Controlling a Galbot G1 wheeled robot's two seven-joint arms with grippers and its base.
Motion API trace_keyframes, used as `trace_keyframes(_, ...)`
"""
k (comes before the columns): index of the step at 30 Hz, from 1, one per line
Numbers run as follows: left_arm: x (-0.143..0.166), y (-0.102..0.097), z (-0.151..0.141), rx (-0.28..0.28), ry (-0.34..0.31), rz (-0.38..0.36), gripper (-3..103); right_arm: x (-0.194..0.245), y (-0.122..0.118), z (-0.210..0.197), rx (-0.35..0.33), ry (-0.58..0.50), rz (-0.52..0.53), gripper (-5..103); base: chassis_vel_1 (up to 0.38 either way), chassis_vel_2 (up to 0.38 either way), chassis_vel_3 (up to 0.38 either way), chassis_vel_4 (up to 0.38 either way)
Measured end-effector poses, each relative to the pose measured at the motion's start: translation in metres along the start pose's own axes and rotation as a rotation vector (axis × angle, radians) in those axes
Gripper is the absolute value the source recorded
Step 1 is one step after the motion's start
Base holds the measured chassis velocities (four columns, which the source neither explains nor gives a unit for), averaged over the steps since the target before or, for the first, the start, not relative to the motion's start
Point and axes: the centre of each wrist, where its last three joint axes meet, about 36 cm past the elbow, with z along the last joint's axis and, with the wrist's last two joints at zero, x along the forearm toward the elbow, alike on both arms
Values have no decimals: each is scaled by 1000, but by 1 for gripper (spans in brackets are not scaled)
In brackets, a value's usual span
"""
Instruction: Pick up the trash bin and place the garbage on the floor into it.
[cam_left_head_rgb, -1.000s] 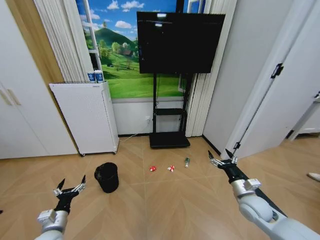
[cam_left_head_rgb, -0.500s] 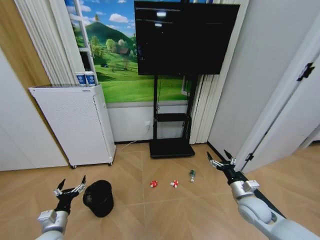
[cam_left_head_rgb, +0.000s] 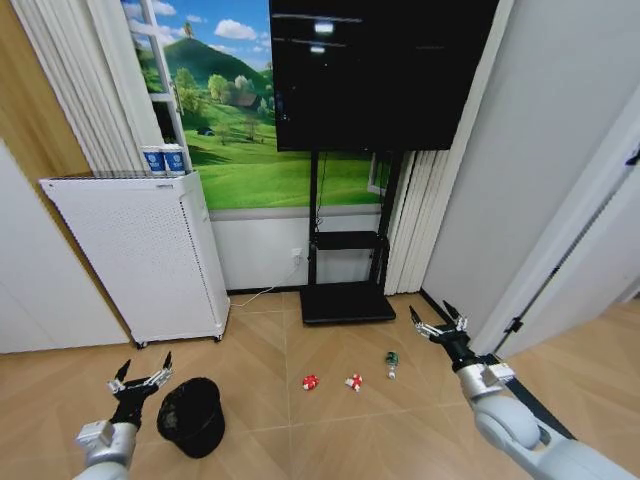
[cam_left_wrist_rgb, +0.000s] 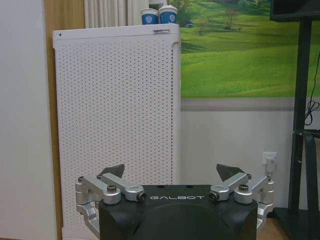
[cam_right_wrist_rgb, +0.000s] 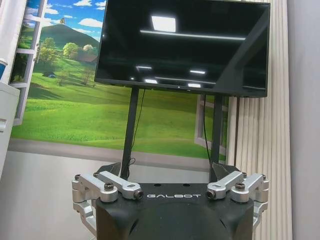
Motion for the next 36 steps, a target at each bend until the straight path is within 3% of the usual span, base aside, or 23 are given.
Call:
trace_keyframes(10,2,-1,4,3,5,-2,100,3,-1,5,8,9,4,100,138,103,-132,-93)
trace_keyframes(24,8,-2,15,7,13,0,100,7,0,14,7,13,18,100,181,298,-180,-308)
trace_keyframes(36,10,0,18,1,4,18,100,11,6,22,-5,4,23,100,-74,118,95,-105)
